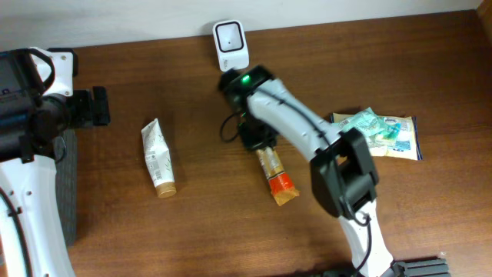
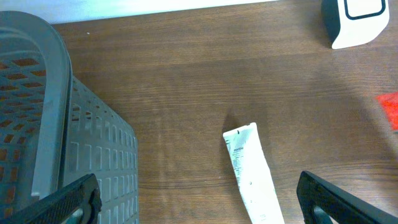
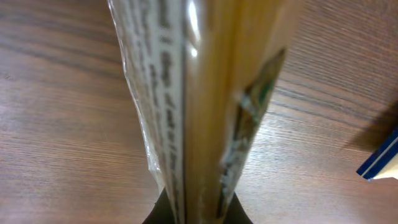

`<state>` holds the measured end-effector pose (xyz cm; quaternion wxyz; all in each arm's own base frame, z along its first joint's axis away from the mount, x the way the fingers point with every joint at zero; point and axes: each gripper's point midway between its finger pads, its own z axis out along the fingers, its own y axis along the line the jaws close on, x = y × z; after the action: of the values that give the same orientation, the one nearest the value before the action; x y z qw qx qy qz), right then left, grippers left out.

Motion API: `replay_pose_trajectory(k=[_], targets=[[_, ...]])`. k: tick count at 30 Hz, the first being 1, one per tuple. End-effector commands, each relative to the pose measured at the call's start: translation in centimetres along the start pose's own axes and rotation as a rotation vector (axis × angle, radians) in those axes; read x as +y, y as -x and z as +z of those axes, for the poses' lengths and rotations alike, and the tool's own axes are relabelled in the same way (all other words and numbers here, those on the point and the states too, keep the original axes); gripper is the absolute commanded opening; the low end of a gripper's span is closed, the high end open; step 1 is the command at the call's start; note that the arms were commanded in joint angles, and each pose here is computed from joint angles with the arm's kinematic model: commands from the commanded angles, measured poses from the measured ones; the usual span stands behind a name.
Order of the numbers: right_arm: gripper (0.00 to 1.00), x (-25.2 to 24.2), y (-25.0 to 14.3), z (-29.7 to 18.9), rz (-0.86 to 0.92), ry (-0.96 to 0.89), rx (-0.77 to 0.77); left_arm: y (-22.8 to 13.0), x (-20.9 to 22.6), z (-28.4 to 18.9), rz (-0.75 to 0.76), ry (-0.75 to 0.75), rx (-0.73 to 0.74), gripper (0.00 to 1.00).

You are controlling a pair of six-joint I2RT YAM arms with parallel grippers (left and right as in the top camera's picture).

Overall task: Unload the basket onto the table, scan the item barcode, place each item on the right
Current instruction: 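Raise the spaghetti pack toward the white scanner box, then hold the spaghetti pack in front of the scanner window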

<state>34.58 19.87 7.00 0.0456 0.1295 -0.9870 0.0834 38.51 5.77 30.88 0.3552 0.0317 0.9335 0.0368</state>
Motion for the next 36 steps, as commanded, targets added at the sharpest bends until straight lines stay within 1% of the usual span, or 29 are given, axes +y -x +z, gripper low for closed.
replay_pose_trajectory(k=[1,3,5,6,7,8,9,11,14,15,18,20,22,24,25,26,27,29,30,32,33,36], targets=[[0.04,1.3,0.5,1.2,0.008,-0.13,-0.031,0.1,0.0,-0.5,0.011,-0.003,-0.011,0.99],[0.04,3.2,0.0,3.5,-0.037,-0.141,0.018,0.1,0.0,-0.5,0.011,-0.003,-0.011,0.99],[0.06,4.2,-0.2,4.2,-0.048,-0.12,0.031,0.1,0.0,-0.5,0.011,-0.003,-0.011,0.99],[0.2,4.7,0.1,4.3,-0.051,-0.11,0.019,0.1,0.0,-0.5,0.011,-0.003,-0.011,0.99],[0.32,4.9,0.4,4.4,-0.05,-0.098,0.005,0.1,0.0,-0.5,0.011,-0.003,-0.011,0.99],[0.36,5.3,0.6,4.4,-0.063,-0.074,0.002,0.1,0.0,-0.5,0.011,-0.003,-0.011,0.99],[0.38,5.9,0.6,4.5,-0.086,-0.04,0.009,0.1,0.0,-0.5,0.011,-0.003,-0.011,0.99],[0.39,6.3,0.7,4.5,-0.097,-0.02,0.005,0.1,0.0,-0.5,0.011,-0.003,-0.011,0.99],[0.37,6.3,0.8,4.6,-0.111,-0.016,0.003,0.1,0.0,-0.5,0.011,-0.003,-0.011,0.99],[0.32,6.4,0.7,4.5,-0.118,-0.007,0.007,0.1,0.0,-0.5,0.011,-0.003,-0.011,0.99],[0.04,6.6,0.7,4.5,-0.134,0.003,0.009,0.1,0.0,-0.5,0.011,-0.003,-0.011,0.99],[0.04,6.6,0.5,4.2,-0.16,0.035,0.024,0.1,0.0,-0.5,0.011,-0.003,-0.011,0.99],[0.04,6.7,0.4,3.2,-0.161,0.116,0.047,0.1,0.0,-0.5,0.011,-0.003,-0.011,0.99],[0.04,6.9,1.0,0.0,-0.189,0.308,0.045,0.1,0.0,-0.5,0.011,-0.003,-0.011,0.99],[0.04,6.8,1.3,-1.4,-0.201,0.367,0.031,0.1,0.0,-0.5,0.011,-0.003,-0.011,0.99],[0.04,6.6,1.7,-3.2,-0.212,0.448,0.006,0.1,0.0,-0.5,0.011,-0.003,-0.011,0.99],[0.04,6.3,2.4,-6.1,-0.221,0.563,-0.041,0.1,0.0,-0.5,0.011,-0.003,-0.011,0.99],[0.04,5.4,3.6,-9.7,-0.189,0.716,-0.109,0.1,0.0,-0.5,0.011,-0.003,-0.011,0.99],[0.04,4.8,4.3,-12.2,-0.166,0.842,-0.151,0.1,0.0,-0.5,0.011,-0.003,-0.011,0.99],[0.04,4.1,4.7,-15.0,-0.185,1.029,-0.201,0.1,0.0,-0.5,0.011,-0.003,-0.011,0.99],[0.04,3.6,4.8,-15.8,-0.175,1.092,-0.21,0.1,0.0,-0.5,0.011,-0.003,-0.011,0.99],[0.04,2.3,5.2,-17.4,-0.143,1.204,-0.228,0.1,0.0,-0.5,0.011,-0.003,-0.011,0.99]])
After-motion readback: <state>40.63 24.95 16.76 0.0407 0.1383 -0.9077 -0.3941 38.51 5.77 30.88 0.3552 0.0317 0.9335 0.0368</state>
